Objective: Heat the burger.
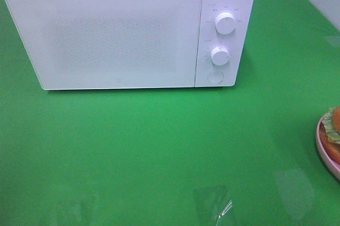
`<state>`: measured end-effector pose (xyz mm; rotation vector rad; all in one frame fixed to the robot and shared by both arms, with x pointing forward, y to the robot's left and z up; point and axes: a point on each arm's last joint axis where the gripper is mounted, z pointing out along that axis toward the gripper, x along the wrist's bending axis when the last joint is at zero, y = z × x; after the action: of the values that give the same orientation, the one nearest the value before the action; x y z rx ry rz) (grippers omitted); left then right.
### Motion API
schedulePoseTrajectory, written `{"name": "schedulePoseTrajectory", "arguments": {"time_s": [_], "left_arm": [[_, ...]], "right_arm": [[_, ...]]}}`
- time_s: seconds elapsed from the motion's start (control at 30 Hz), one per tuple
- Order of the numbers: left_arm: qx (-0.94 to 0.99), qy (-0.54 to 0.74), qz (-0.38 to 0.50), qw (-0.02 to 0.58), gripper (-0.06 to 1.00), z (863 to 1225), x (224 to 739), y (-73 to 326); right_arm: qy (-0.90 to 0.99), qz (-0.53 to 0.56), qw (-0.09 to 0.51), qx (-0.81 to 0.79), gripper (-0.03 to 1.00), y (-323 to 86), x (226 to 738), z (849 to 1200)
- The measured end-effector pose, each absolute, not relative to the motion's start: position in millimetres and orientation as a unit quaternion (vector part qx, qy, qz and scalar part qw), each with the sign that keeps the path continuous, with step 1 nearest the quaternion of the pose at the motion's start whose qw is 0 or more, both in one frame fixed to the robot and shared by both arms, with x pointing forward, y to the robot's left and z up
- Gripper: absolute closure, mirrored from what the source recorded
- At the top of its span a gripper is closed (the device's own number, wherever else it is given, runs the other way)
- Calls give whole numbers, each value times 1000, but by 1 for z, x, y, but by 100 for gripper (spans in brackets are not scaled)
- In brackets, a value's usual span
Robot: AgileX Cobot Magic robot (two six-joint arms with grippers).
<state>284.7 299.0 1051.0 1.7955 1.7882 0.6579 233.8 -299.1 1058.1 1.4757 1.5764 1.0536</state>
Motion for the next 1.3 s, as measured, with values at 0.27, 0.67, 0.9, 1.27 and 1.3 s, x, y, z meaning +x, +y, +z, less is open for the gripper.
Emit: {"name": "schedulePoseTrajectory", "arguments": {"time_s": [0.27,0.67,0.9,1.27,1.3], "left_arm": [[645,639,298,296,9,1050,271,300],[634,627,323,318,9,1052,260,300],[610,602,369,361,9,1054,238,299],[604,596,378,370,9,1053,233,299],[604,596,378,370,9,1053,233,299]], "right_arm": [[612,409,361,573,20,-299,234,1058],[612,409,361,573,20,-299,234,1058],[612,409,361,573,20,-299,234,1058],[612,409,361,573,20,-299,234,1058],[612,409,361,573,20,-299,234,1058]]}}
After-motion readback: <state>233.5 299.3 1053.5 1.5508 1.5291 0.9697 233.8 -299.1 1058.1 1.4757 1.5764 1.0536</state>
